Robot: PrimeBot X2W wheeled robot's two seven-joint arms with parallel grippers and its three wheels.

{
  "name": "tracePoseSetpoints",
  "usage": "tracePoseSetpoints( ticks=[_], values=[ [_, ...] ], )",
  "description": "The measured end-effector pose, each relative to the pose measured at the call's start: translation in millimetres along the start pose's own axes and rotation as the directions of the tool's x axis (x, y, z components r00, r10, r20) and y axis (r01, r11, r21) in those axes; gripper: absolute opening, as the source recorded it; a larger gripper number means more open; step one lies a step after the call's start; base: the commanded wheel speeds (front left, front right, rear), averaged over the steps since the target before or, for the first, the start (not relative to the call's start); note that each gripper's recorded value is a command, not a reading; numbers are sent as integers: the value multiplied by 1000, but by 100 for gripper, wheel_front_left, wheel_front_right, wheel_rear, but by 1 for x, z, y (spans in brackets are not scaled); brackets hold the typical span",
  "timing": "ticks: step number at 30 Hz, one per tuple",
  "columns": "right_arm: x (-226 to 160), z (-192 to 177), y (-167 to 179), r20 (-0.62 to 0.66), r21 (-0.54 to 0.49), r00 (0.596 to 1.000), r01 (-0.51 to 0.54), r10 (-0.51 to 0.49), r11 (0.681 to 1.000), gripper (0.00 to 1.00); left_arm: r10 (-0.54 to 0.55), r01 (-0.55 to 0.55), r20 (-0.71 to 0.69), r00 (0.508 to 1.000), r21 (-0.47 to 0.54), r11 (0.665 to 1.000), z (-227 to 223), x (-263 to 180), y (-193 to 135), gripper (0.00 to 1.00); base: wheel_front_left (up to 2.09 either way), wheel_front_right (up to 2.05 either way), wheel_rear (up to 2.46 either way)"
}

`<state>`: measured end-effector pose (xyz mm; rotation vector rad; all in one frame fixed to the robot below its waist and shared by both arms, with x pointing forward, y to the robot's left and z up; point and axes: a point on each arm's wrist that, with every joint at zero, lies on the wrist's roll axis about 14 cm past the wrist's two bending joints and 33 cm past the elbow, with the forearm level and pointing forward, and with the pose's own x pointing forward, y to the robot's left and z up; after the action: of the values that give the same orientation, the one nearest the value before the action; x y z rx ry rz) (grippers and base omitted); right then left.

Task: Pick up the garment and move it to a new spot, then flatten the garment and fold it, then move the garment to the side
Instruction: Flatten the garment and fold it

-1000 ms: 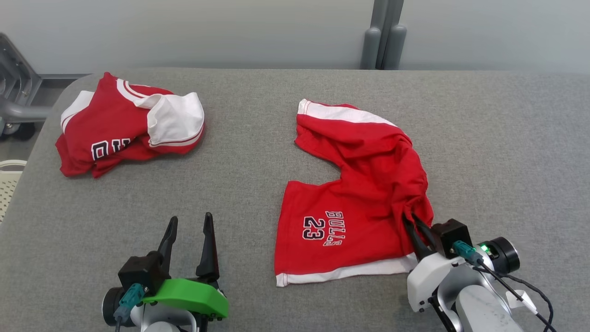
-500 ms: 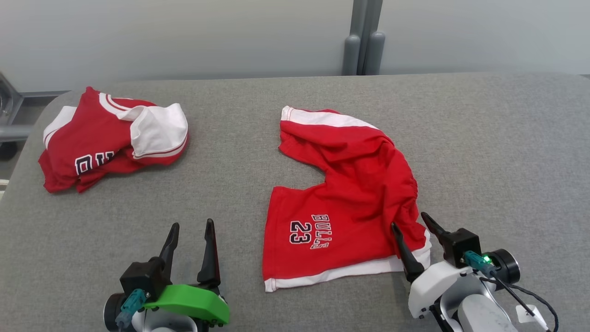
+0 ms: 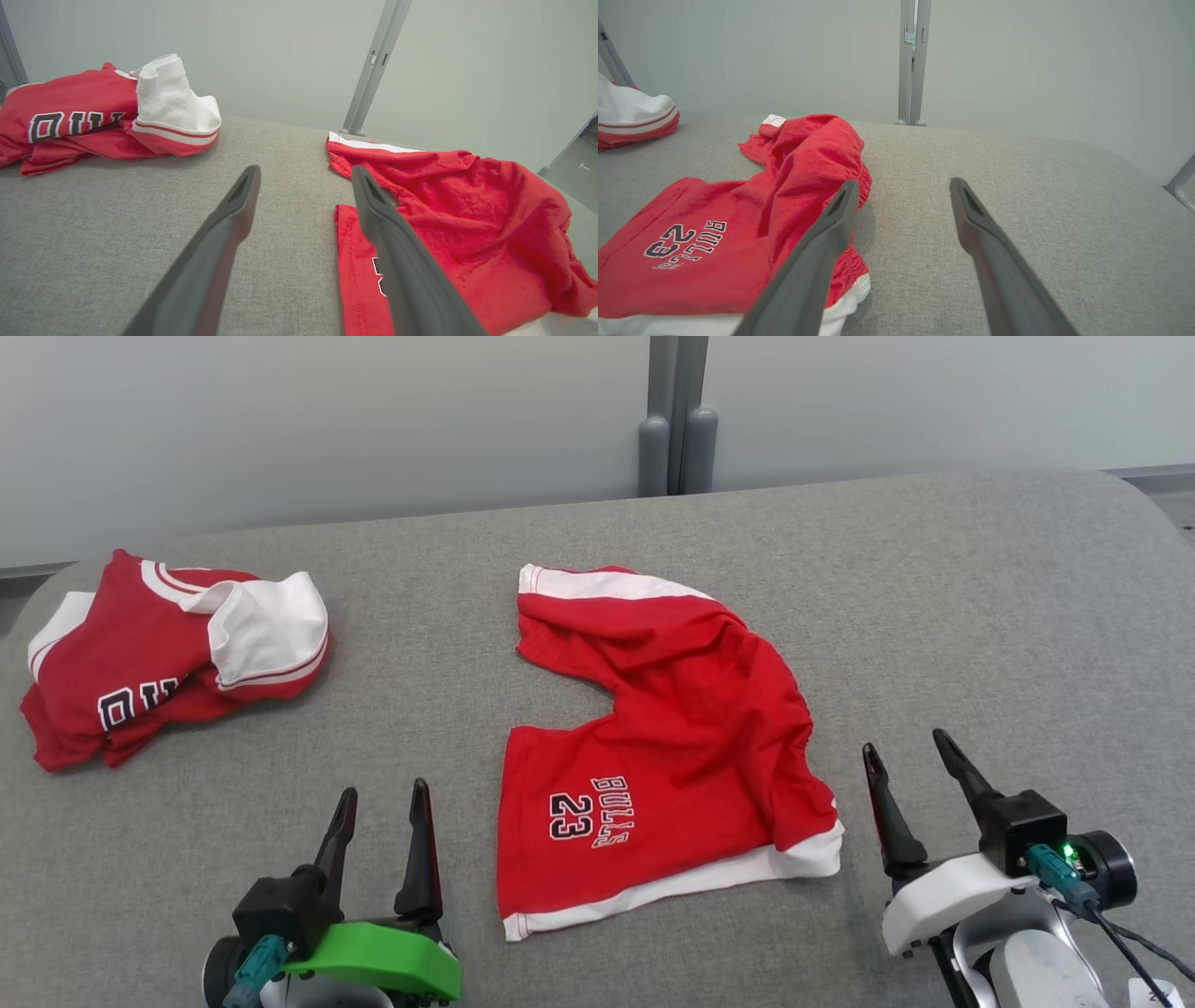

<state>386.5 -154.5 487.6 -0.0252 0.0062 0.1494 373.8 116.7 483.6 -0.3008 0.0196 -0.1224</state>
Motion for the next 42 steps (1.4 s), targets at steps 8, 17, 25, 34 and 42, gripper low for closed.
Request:
tracePoseSetpoints(
  ticks=[8, 17, 25, 34, 42],
  values=[
    [-12, 22, -18, 60, -8, 996, 59, -58, 998, 100, 11, -11, -12, 1000, -14, 1000, -5, -16, 3, 100, 0, 0, 0],
    [-26, 37, -24, 100, -2, 992, 83, -82, 997, 100, 29, -29, 7, 1000, -46, 999, 1, -33, 5, 100, 0, 0, 0],
    [-32, 47, -21, 122, 9, 989, 80, -80, 997, 100, 34, -33, 26, 999, -35, 999, 7, -36, 6, 100, 0, 0, 0],
    [-33, 47, -18, 122, 16, 990, 71, -72, 997, 100, 38, -37, 28, 999, -33, 999, 8, -38, 8, 100, 0, 0, 0],
    [-32, 47, -16, 124, 19, 990, 63, -65, 998, 100, 44, -43, 29, 999, -29, 999, 8, -39, 9, 100, 0, 0, 0]
  ],
)
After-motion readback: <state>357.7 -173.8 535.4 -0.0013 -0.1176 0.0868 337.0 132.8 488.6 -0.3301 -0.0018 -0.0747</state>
